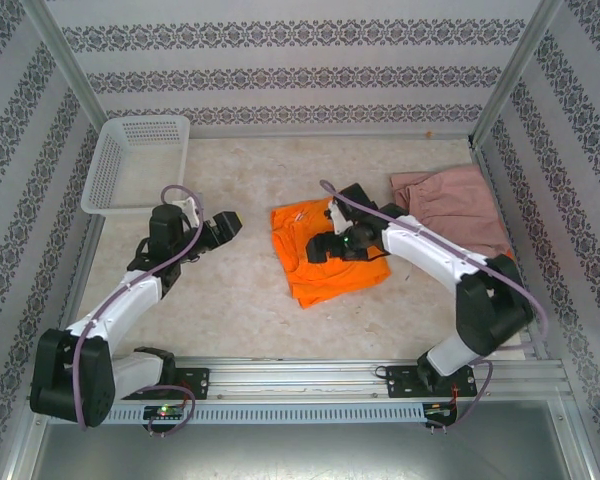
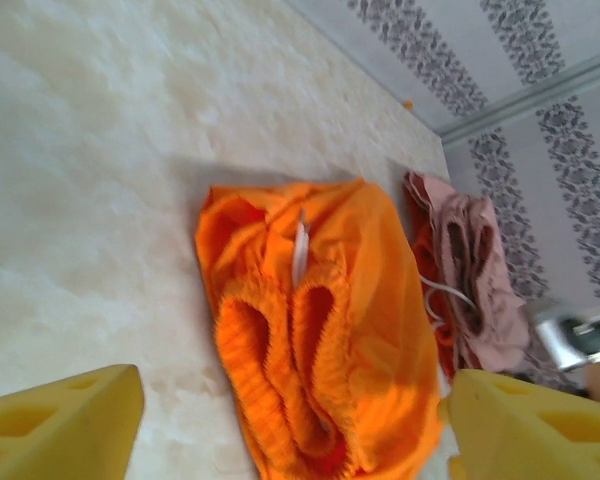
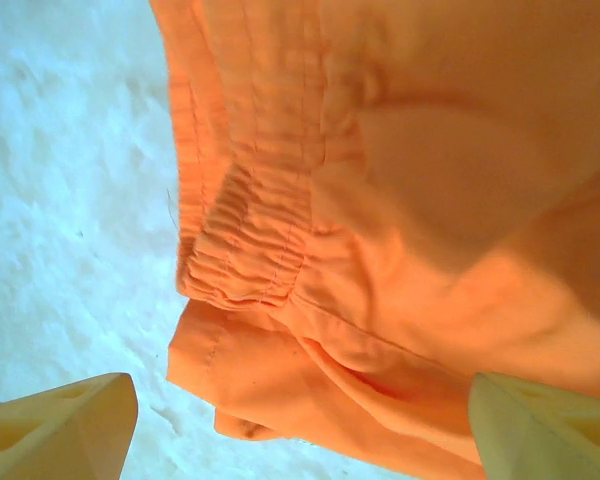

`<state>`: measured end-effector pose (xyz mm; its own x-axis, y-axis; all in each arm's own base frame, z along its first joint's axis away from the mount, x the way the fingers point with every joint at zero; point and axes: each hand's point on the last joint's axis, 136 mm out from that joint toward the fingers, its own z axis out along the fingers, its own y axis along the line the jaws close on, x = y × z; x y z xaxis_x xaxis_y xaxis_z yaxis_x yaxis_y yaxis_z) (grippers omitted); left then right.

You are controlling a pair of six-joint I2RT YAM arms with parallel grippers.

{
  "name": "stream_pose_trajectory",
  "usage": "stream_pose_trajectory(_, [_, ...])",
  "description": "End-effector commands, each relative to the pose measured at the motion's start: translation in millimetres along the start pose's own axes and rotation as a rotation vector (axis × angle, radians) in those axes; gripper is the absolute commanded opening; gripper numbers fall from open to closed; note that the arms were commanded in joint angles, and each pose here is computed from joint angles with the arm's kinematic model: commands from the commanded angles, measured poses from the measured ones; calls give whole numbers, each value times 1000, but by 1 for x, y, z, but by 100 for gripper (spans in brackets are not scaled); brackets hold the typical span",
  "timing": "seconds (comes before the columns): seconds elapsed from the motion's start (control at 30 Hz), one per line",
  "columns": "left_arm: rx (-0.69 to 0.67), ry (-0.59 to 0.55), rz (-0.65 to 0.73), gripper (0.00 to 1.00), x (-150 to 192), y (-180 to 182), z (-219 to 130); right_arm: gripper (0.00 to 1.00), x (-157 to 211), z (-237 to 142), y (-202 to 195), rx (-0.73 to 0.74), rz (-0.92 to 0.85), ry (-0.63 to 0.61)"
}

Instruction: Fold and stack the shorts

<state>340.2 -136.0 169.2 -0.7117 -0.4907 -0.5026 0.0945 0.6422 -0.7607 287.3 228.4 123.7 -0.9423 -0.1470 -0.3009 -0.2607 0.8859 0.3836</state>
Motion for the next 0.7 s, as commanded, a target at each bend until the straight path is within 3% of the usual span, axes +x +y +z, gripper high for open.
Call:
stream_pose_trajectory(0.0, [104, 83, -29, 73, 20, -18, 15, 84, -21, -26, -14, 186, -62, -77])
stream_pose_trajectory(0.2, [138, 177, -61, 60, 38, -21, 57, 80, -65, -20, 7, 248, -74, -128])
stream_pose_trajectory(0.33, [183, 197, -123, 51, 39, -17, 83, 77, -87, 4, 19, 268, -76, -120])
stream_pose_trajectory(0.57, [105, 215, -128, 45, 47, 7, 114, 70, -104, 53, 22, 299, -70, -65])
stream_pose_trajectory(0.67, [44, 232, -131, 36, 55, 24, 121, 64, -105, 69, 19, 313, -62, -46])
